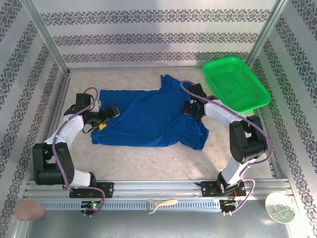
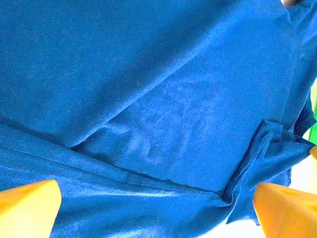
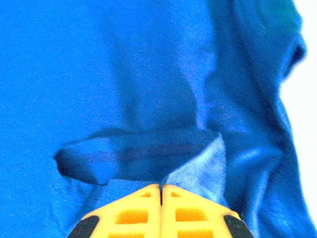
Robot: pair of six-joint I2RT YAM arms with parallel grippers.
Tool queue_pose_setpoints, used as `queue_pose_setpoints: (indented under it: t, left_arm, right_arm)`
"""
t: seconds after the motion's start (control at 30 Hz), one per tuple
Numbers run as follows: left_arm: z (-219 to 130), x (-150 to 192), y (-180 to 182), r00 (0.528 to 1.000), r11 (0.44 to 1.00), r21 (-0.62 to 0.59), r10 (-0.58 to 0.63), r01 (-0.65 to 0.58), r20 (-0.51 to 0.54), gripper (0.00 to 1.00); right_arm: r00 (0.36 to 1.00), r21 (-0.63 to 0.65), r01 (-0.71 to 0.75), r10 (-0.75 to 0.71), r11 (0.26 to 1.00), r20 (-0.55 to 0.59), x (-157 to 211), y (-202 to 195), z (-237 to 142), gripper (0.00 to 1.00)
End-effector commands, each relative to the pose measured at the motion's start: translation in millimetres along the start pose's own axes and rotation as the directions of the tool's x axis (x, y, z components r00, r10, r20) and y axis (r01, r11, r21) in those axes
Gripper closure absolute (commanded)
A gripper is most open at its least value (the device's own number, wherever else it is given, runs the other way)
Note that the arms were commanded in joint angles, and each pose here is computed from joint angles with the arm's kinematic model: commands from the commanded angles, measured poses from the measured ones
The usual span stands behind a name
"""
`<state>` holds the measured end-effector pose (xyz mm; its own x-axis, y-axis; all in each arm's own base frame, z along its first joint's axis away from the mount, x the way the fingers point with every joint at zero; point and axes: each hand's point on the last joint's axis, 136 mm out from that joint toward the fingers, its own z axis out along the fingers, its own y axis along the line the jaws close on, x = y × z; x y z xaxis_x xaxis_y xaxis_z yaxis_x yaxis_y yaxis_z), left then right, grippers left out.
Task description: Fold the inside-out t-shirt
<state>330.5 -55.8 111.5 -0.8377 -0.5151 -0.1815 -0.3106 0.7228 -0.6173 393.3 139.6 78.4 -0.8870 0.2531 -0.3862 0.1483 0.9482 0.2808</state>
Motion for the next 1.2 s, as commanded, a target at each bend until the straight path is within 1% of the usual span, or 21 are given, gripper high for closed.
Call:
queue_pose_setpoints:
  t: [0.0, 0.03, 0.07, 0.1, 0.17, 0.27, 0.43, 0.57, 0.8, 0.83, 0.87, 0.9, 0.97, 1.0, 1.03, 1.17]
  left_arm:
    - [4.2, 0.0, 0.0, 1.000, 1.000, -0.009, 0.008, -0.008, 0.000, 0.00]
    - [5.1, 0.7, 0.5, 1.000, 1.000, -0.010, 0.007, -0.007, -0.003, 0.00]
    - [5.2, 0.2, 0.8, 1.000, 1.000, -0.011, 0.006, -0.006, -0.004, 0.00]
    - [5.2, 0.8, 1.1, 1.000, 1.000, -0.012, 0.006, -0.006, -0.006, 0.00]
    - [5.0, 0.7, 0.9, 1.000, 1.000, -0.011, 0.008, -0.008, -0.003, 0.00]
    - [3.7, -0.5, -1.6, 1.000, 1.000, -0.004, 0.011, -0.011, 0.001, 0.00]
    - [0.6, -2.5, -6.9, 1.000, 1.000, 0.008, 0.017, -0.017, 0.004, 0.00]
    - [-5.5, -5.3, -12.2, 0.999, 1.000, 0.017, 0.025, -0.025, 0.020, 0.00]
    - [-9.9, -5.1, -16.2, 0.999, 0.999, 0.023, 0.031, -0.032, 0.022, 0.00]
    - [-10.3, -4.7, -16.1, 0.999, 0.999, 0.024, 0.031, -0.031, 0.022, 0.00]
    - [-10.9, -4.4, -16.1, 0.999, 0.999, 0.024, 0.031, -0.032, 0.023, 0.00]
    - [-11.3, -4.3, -15.9, 0.999, 0.999, 0.022, 0.032, -0.033, 0.024, 0.00]
    - [-11.9, -3.0, -15.4, 0.999, 0.999, 0.019, 0.035, -0.036, 0.021, 0.00]
    - [-12.3, -2.7, -15.5, 0.999, 0.999, 0.018, 0.038, -0.038, 0.022, 0.00]
    - [-12.1, -2.4, -14.9, 0.999, 0.999, 0.017, 0.037, -0.038, 0.019, 0.00]
    - [-12.6, -2.5, -13.9, 0.999, 0.999, 0.010, 0.043, -0.043, 0.020, 0.00]
  right_arm:
    - [1.000, -0.126, 0.021, -0.023, 0.992, -0.010, -10.1, 32.2, 15.3, 0.85]
    - [0.999, -0.139, 0.029, -0.031, 0.990, -0.013, -11.5, 35.9, 15.6, 0.65]
    - [0.999, -0.139, 0.037, -0.038, 0.990, -0.003, -12.4, 37.4, 12.6, 0.55]
    - [0.999, -0.131, 0.042, -0.040, 0.991, 0.016, -13.5, 35.1, 6.4, 0.52]
    - [0.999, -0.103, 0.041, -0.038, 0.994, 0.033, -9.4, 24.9, -6.4, 0.51]
    - [0.999, -0.037, 0.036, -0.035, 0.999, 0.034, 6.7, -3.8, -20.7, 0.51]
    - [1.000, 0.019, 0.010, -0.010, 1.000, -0.029, 47.0, -42.3, -23.5, 0.50]
    - [0.998, 0.045, -0.001, 0.003, 0.999, -0.063, 71.7, -59.1, -21.6, 0.50]
    - [0.993, 0.076, -0.022, 0.031, 0.997, -0.111, 94.1, -73.8, -13.5, 0.50]
    - [0.992, 0.067, -0.026, 0.034, 0.997, -0.119, 96.5, -73.4, -11.8, 0.51]
    - [0.992, 0.060, -0.030, 0.037, 0.998, -0.122, 98.8, -73.3, -10.9, 0.56]
    - [0.992, 0.056, -0.032, 0.038, 0.998, -0.120, 99.5, -73.2, -11.6, 0.64]
    - [0.994, 0.054, -0.040, 0.045, 0.998, -0.102, 98.4, -75.6, -17.8, 0.87]
    - [0.995, 0.054, -0.047, 0.051, 0.997, -0.086, 96.2, -77.6, -22.3, 0.97]
    - [0.996, 0.051, -0.057, 0.060, 0.997, -0.064, 92.5, -80.1, -28.7, 1.00]
    - [0.995, 0.057, -0.101, 0.101, 0.993, 0.001, 77.1, -98.2, -52.4, 1.00]
